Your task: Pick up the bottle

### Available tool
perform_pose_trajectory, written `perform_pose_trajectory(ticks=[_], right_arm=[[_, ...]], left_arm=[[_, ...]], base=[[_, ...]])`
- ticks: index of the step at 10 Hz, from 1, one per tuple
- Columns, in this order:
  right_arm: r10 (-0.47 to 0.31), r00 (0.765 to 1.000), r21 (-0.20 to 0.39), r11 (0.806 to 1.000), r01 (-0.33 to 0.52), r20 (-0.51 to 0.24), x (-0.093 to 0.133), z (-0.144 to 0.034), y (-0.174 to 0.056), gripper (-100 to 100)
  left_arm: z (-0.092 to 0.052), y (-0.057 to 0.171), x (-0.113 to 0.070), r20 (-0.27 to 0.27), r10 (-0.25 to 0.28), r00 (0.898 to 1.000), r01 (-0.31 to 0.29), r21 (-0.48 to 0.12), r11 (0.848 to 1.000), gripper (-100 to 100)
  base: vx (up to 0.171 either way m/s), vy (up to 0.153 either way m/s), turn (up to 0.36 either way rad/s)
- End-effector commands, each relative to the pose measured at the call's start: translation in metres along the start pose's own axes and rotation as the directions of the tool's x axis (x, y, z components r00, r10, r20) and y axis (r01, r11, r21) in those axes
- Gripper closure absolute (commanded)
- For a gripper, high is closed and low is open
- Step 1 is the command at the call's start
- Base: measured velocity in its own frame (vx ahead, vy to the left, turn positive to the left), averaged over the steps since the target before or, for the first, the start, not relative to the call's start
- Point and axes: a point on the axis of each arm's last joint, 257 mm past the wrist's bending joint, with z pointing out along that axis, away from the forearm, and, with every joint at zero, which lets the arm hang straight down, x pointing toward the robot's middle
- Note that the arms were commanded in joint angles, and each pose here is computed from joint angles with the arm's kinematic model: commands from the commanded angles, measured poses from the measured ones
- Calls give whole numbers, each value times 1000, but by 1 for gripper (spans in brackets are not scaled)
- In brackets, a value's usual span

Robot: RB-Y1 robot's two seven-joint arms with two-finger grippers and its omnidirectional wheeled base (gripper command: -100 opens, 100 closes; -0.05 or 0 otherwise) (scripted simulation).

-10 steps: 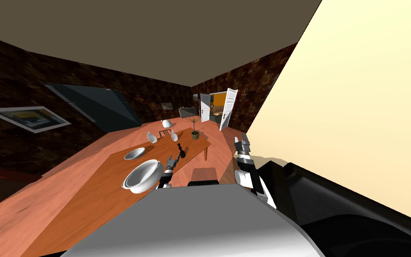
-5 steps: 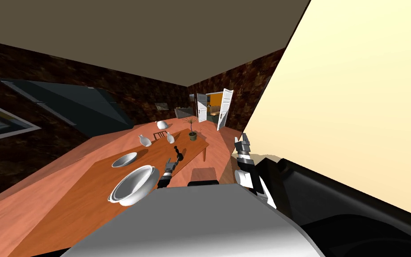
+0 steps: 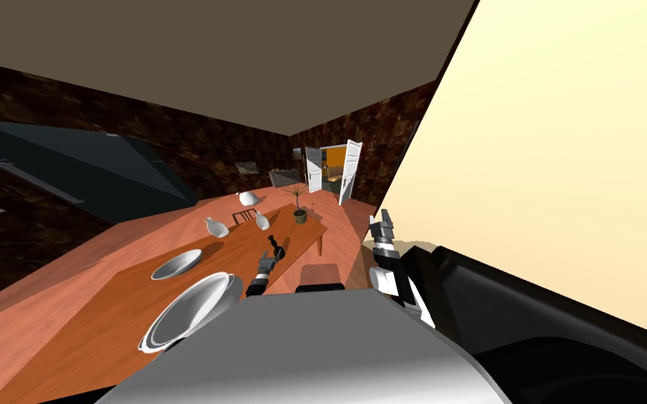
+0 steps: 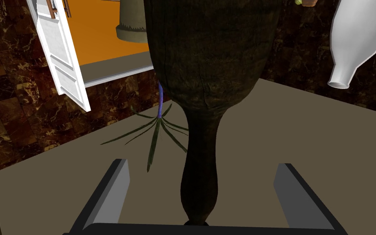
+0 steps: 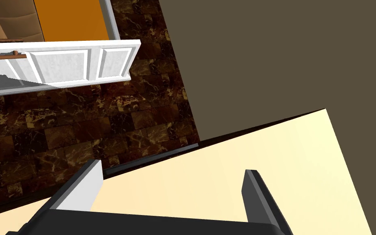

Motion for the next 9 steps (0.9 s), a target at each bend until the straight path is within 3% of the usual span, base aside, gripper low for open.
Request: perform_pose_trajectory(ticks=[1,2,3,4,6,8,9], right_arm=[[0,1000,0,1000,0,0,0,0,0,0],[0,1000,0,1000,0,0,0,0,0,0],[0,1000,0,1000,0,0,0,0,0,0],[0,1000,0,1000,0,0,0,0,0,0],[0,1000,0,1000,0,0,0,0,0,0],[0,1000,0,1000,0,0,0,0,0,0],[0,1000,0,1000,0,0,0,0,0,0]], left_arm=[[0,0,0,0,0,1000,0,0,1000,0],[-9,-24,8,-18,-6,1000,7,40,999,-100],[-20,-48,19,-45,-15,999,18,73,997,-100],[-27,-47,26,-68,-14,998,19,72,997,-100],[-14,-49,8,-14,-11,1000,12,82,997,-100],[-15,-49,11,-21,-11,1000,13,81,997,-100],[-29,-72,21,-51,-17,999,22,114,993,-100]], base=[[9,2,3],[58,52,217],[123,108,357],[103,82,78],[18,16,-34],[-10,-12,6],[47,48,228]])
